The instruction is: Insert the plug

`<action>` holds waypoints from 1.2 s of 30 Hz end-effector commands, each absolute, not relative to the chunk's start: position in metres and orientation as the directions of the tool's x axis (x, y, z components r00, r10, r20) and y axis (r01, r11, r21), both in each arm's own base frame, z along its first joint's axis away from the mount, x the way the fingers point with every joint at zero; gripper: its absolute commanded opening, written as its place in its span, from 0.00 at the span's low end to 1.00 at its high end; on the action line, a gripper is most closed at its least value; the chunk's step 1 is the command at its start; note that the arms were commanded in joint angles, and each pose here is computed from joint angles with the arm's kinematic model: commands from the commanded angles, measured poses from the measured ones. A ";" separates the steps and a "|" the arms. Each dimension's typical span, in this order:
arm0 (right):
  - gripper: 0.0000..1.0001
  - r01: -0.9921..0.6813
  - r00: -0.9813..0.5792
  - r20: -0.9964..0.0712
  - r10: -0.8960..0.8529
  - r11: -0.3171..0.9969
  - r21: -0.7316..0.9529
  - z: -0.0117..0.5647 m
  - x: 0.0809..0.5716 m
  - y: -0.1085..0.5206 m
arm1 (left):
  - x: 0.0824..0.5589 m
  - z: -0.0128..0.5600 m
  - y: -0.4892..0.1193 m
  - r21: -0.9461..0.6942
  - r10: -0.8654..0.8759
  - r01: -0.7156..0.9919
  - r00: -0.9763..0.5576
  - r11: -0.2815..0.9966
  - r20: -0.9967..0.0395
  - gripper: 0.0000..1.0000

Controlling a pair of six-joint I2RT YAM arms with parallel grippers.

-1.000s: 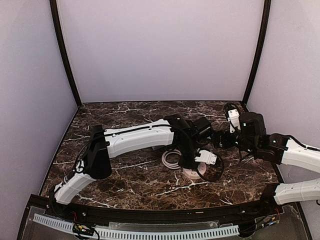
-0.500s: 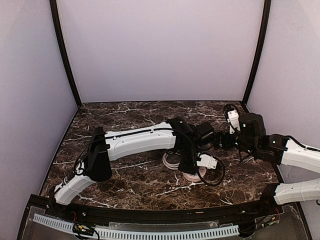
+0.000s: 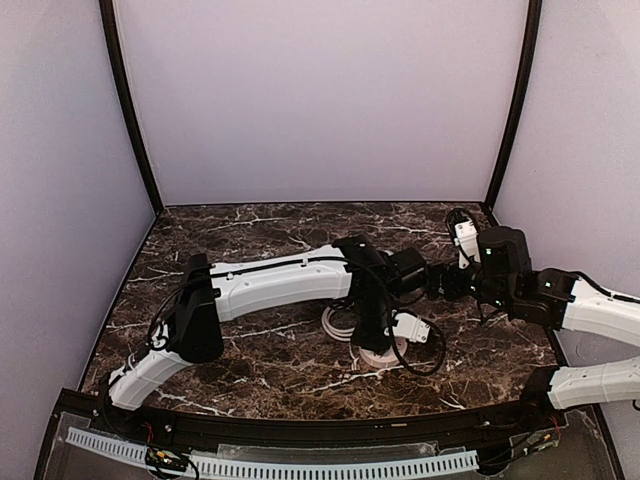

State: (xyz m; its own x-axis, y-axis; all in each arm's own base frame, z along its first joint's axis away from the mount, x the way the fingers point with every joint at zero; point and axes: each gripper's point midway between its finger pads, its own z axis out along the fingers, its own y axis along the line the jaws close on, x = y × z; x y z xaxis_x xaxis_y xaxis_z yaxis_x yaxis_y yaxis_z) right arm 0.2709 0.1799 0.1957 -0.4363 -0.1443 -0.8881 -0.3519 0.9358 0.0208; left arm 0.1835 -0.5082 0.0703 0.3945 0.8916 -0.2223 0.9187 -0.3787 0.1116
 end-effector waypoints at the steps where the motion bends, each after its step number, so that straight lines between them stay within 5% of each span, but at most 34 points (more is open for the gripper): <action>1: 0.99 -0.345 -0.434 -0.892 -0.130 0.938 0.031 0.194 0.273 0.179 | 0.161 0.061 -0.473 -0.018 0.909 0.917 0.393 -0.399 -0.136 0.01; 36: 0.99 -0.341 -0.450 -0.875 -0.177 0.940 -0.015 0.180 0.280 0.181 | 0.172 -0.006 -0.485 -0.091 0.859 0.860 0.484 -0.502 -0.166 0.01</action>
State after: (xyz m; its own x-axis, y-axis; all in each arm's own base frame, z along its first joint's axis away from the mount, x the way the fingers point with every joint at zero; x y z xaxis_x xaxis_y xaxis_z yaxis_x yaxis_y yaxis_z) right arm 0.2761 0.1828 0.1820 -0.4575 -0.1760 -0.8716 -0.3476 0.9376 -0.0069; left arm 0.1835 -0.5055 0.0642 0.4706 0.8415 -0.2653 0.8779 -0.4768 0.0448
